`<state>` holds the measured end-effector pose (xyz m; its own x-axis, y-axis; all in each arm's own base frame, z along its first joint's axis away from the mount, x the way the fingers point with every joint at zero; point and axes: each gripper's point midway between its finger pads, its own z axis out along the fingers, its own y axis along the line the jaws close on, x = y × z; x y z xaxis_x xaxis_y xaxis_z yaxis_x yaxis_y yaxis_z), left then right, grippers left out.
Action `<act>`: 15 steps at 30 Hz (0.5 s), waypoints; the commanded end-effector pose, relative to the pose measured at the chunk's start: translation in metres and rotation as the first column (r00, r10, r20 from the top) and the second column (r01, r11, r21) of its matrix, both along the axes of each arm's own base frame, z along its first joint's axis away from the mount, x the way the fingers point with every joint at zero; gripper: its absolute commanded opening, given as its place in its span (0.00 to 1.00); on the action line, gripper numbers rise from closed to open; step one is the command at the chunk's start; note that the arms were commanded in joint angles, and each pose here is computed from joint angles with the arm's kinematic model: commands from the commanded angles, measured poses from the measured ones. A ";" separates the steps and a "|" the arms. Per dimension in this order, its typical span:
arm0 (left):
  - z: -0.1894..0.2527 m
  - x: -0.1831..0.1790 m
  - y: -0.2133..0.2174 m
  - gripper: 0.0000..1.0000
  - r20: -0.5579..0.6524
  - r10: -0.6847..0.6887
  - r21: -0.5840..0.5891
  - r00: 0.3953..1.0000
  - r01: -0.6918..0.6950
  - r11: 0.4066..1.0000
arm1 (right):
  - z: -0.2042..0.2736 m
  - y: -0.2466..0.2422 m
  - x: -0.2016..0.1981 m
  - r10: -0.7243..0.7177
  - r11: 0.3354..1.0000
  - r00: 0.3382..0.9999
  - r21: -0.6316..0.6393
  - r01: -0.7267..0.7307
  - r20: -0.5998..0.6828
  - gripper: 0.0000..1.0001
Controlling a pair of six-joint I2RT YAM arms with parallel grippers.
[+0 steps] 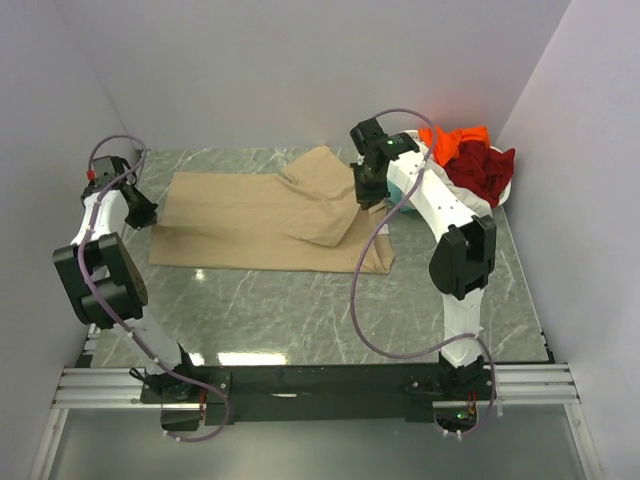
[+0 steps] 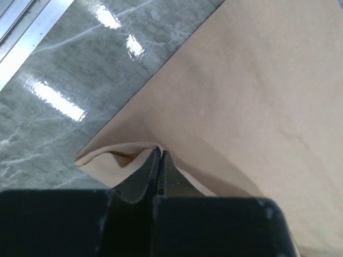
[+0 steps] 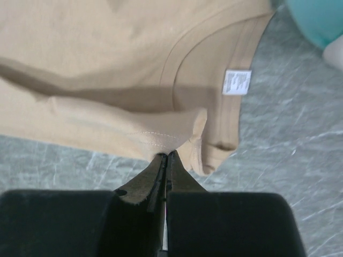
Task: Fold and stack the t-shirts
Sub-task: Fold the tshirt
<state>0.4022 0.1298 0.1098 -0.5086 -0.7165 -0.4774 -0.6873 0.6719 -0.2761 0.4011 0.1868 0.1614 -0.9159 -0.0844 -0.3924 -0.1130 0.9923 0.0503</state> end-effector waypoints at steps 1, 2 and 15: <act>0.012 0.022 0.001 0.01 0.046 -0.042 0.026 0.998 0.041 0.999 | 0.010 -0.014 0.014 -0.002 0.999 1.000 -0.039 0.003 0.028 0.00; 0.011 0.024 0.002 0.00 0.044 -0.044 0.028 0.998 0.043 0.999 | 0.010 -0.014 0.016 -0.002 0.999 1.000 -0.035 0.003 0.031 0.00; 0.012 0.040 0.004 0.44 0.021 -0.009 0.088 1.000 0.007 0.996 | -0.004 -0.008 0.041 0.011 1.000 0.999 0.001 -0.011 0.037 0.33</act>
